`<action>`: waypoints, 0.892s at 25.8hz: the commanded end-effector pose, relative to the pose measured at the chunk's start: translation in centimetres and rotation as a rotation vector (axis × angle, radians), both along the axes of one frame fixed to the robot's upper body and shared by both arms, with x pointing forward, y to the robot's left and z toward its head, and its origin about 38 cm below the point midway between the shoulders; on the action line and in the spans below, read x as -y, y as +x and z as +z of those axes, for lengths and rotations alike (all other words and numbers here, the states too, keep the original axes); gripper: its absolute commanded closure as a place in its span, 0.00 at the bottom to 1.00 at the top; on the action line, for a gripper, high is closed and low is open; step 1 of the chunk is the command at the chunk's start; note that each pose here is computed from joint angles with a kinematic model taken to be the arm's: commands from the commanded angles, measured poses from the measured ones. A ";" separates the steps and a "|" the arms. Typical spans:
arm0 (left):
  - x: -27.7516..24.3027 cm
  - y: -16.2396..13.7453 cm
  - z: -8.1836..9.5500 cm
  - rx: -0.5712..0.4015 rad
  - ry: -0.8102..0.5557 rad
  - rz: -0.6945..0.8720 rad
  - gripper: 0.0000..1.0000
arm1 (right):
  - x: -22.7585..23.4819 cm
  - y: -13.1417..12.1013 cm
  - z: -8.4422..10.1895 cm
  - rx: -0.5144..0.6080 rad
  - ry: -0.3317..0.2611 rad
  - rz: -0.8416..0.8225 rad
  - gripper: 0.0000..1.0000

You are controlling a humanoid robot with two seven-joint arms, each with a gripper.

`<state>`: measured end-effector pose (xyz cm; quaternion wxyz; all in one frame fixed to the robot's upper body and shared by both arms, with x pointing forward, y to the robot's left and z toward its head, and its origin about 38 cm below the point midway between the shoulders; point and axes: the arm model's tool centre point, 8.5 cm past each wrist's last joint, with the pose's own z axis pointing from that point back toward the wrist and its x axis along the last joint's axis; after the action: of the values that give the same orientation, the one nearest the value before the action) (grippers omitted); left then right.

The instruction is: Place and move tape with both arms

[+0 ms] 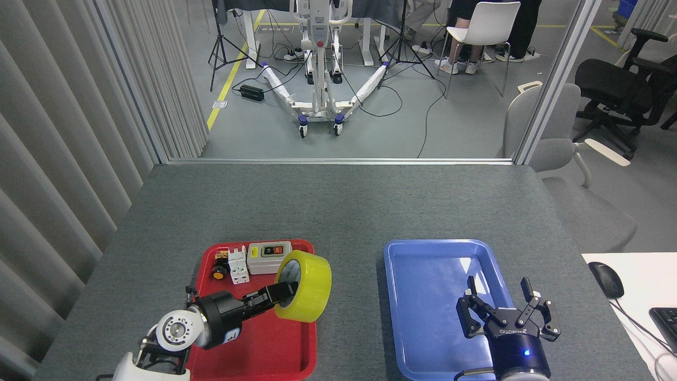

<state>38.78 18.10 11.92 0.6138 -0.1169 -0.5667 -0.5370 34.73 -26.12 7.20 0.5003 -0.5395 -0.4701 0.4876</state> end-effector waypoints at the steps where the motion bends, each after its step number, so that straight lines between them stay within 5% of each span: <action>1: 1.3 -3.0 3.1 -0.010 -0.372 -0.173 1.00 | -0.1 0.0 0.0 0.000 -0.003 0.017 0.00; 5: 3.2 -4.4 3.0 -0.061 -0.472 -0.289 1.00 | -1.2 0.3 0.4 0.008 0.005 0.161 0.00; 8: 4.1 -5.6 1.3 -0.140 -0.475 -0.301 1.00 | -1.5 0.1 1.2 0.029 0.016 0.314 0.00; 13: 6.0 -6.3 0.2 -0.202 -0.468 -0.311 1.00 | 0.1 -1.6 3.6 0.131 0.171 0.672 0.00; 23: 6.6 -6.3 -0.1 -0.206 -0.474 -0.309 1.00 | -0.4 0.6 4.4 0.022 0.166 0.648 0.01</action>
<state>32.48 11.55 11.84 0.5352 -0.3954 -0.5864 -0.4620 34.41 -26.85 11.05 0.3564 -0.3334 -0.6587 0.5727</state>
